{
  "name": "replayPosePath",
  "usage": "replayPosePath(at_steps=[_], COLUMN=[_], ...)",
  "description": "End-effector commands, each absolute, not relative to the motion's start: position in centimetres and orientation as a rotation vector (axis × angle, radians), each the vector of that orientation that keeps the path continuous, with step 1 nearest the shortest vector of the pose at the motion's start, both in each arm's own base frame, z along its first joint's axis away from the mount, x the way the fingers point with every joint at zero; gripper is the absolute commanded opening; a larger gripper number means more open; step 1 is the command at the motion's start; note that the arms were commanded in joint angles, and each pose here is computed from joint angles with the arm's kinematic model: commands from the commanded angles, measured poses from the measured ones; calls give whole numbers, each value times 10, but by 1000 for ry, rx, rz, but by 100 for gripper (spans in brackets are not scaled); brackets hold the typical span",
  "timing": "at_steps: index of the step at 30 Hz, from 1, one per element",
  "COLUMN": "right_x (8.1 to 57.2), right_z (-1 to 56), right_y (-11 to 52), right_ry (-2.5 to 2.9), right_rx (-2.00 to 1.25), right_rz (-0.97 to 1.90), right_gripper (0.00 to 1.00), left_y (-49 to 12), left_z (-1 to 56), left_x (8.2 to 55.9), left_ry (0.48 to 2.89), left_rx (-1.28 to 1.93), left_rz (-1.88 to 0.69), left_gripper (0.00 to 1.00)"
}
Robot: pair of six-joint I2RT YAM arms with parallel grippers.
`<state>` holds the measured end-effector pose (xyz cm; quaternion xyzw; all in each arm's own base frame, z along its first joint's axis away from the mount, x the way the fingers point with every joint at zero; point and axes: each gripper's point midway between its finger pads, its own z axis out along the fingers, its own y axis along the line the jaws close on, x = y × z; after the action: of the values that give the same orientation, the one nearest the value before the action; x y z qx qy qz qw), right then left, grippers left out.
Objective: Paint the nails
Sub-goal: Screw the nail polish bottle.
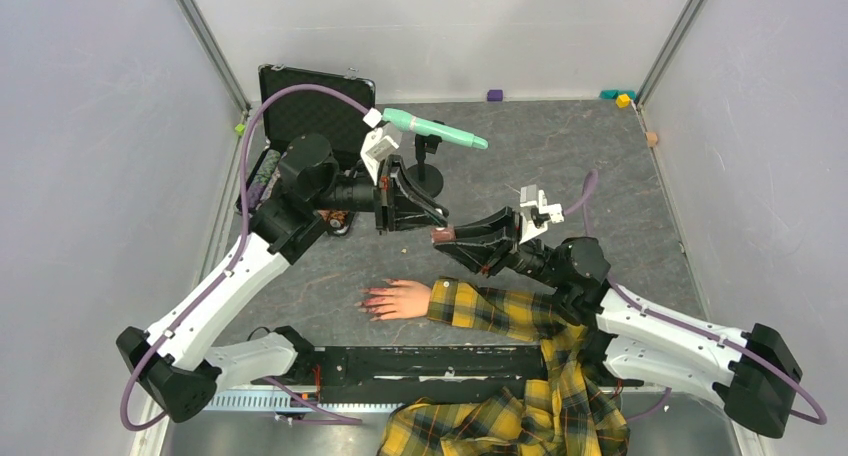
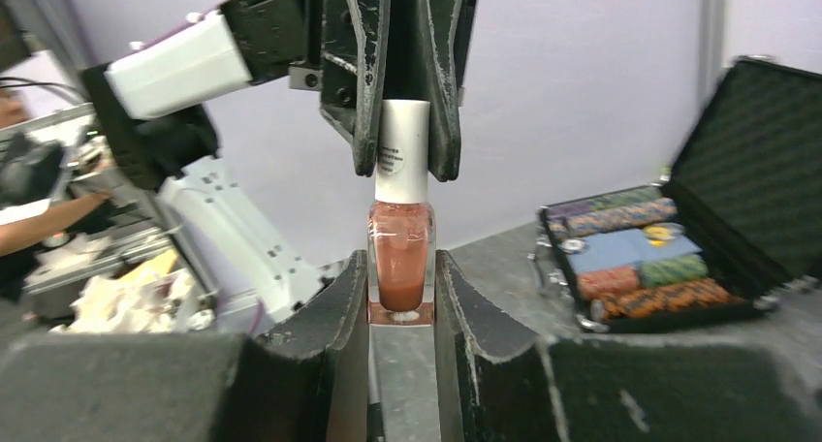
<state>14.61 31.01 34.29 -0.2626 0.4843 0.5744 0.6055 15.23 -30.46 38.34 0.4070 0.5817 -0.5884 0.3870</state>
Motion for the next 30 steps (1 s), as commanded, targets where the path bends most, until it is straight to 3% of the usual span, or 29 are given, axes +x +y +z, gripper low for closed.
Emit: replayPosePath(at_steps=[1,10,11,12,15,16,30], right_x=[101,100,104,108,119,121,173], right_z=[404,407,405,402,395,394,355], right_y=[299,299,299,301,302,302,300], right_ry=[835,834,849,873,921,929,1148], right_rx=[-639,-637,-634,-628,-617,-614,-549], right_rz=[1556,1563,1541,1515,1456,1444,1141], right_gripper=[0,0,0,0,0,0,0], left_y=[-305,-305,-305,-305,-297,-294,-272], left_z=[377,378,379,379,380,381,403], left_x=[111,110,116,126,148,154,172], left_ry=[1401,1385,1394,1418,1436,1439,1345], left_rx=[1245,1226,1192,1136,1032,998,849], left_rz=[-1620,-1572,-1538,-1486,-1378,-1354,-1321], left_gripper=[2,4,23,50,93,99,100])
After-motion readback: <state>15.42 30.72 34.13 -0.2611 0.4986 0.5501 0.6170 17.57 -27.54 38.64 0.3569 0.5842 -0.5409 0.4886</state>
